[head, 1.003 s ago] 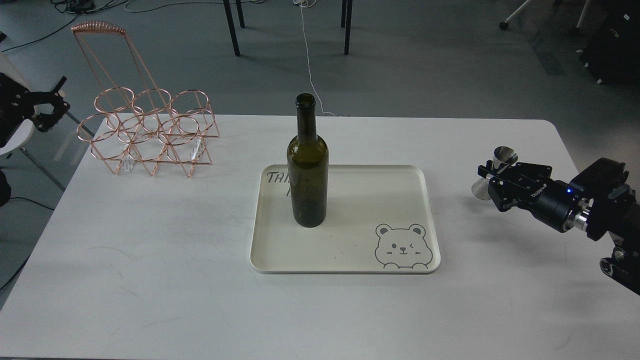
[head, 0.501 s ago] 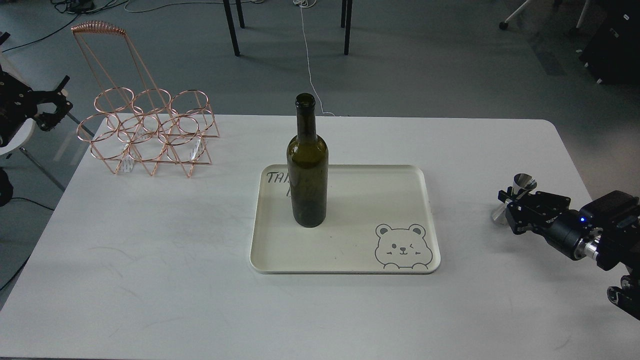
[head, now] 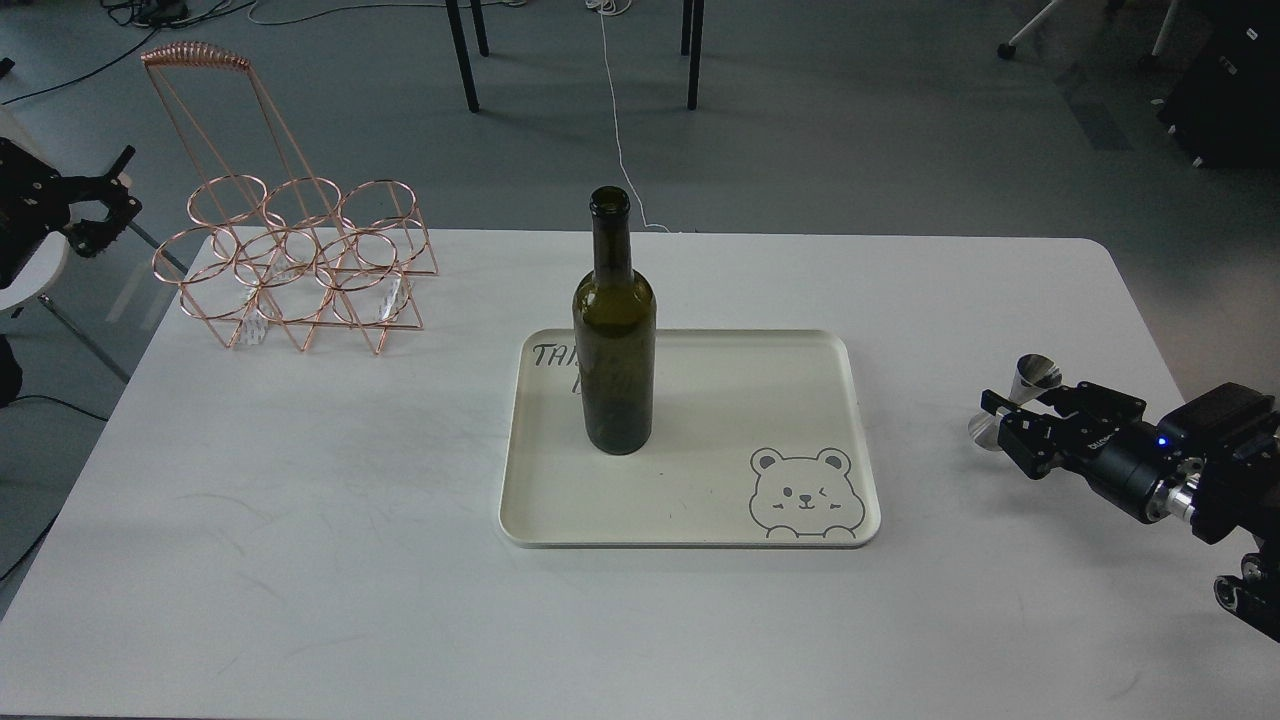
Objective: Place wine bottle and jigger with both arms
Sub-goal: 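Carry the jigger off the tray and set it on the table, then reach the left gripper toward the neck of the wine bottle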
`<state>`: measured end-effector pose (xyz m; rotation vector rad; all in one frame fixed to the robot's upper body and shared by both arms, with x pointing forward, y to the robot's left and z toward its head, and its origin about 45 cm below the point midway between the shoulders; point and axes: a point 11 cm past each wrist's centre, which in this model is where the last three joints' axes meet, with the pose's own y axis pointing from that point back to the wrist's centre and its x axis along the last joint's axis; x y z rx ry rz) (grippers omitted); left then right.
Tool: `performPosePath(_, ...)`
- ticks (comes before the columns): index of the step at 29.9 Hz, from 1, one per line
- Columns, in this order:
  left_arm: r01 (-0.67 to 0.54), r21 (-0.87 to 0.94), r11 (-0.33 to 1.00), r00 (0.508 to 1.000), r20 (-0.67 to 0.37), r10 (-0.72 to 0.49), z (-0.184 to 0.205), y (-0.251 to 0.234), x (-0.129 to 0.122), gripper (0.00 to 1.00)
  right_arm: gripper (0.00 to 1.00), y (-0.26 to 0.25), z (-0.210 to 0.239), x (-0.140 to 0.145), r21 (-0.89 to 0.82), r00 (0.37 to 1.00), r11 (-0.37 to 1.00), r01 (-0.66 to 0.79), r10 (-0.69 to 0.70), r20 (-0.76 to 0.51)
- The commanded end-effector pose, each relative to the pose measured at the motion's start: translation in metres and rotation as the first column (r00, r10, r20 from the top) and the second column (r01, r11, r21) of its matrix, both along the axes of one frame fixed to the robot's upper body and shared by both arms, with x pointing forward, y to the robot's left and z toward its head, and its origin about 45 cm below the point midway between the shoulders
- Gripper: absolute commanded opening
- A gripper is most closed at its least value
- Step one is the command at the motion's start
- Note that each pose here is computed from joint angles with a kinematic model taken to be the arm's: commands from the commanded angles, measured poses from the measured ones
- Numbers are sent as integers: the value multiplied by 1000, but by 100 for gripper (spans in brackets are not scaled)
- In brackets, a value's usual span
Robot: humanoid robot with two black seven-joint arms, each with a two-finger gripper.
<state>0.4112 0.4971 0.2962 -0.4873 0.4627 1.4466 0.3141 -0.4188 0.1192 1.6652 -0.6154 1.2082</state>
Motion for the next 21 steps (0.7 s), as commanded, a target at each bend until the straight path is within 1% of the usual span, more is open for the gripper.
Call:
performPosePath(1,3,5,1000,1000,2,-3,2,0,0,98,83,-5,13,-14,10,1000,1000,-19,20,-10)
performPosePath(3,-4,16,1000,1000,5,4,6,6,-2,98,94,-16,26,-25,-1,1000,1000,-22,22,-17)
performPosePath(6,-8,33,999,1000,11,7,13,12,-5,98,96,-35,53,-38,-7,1000,1000,2,-3,-14)
performPosePath(9,-5,37,999,1000,15,5,16,14,-5,98,97,-40,83,-43,70,998,995,67,-67,5)
performPosePath(12,-2,46,999,1000,7,1,17,15,-6,98,97,-38,114,-38,177,990,975,136,-140,13)
performPosePath(13,-2,58,998,1000,3,2,18,17,-8,98,97,-36,125,-31,204,988,968,145,-151,16)
performPosePath(15,6,92,996,1000,-6,-6,23,20,-10,98,97,-31,152,-9,261,986,954,150,-164,31)
performPosePath(18,66,182,981,998,-30,-62,29,12,-12,98,97,-27,186,20,359,980,916,182,-199,10)
performPosePath(21,124,365,923,992,-58,-110,41,10,-17,98,97,-12,194,55,504,973,838,211,-228,-28)
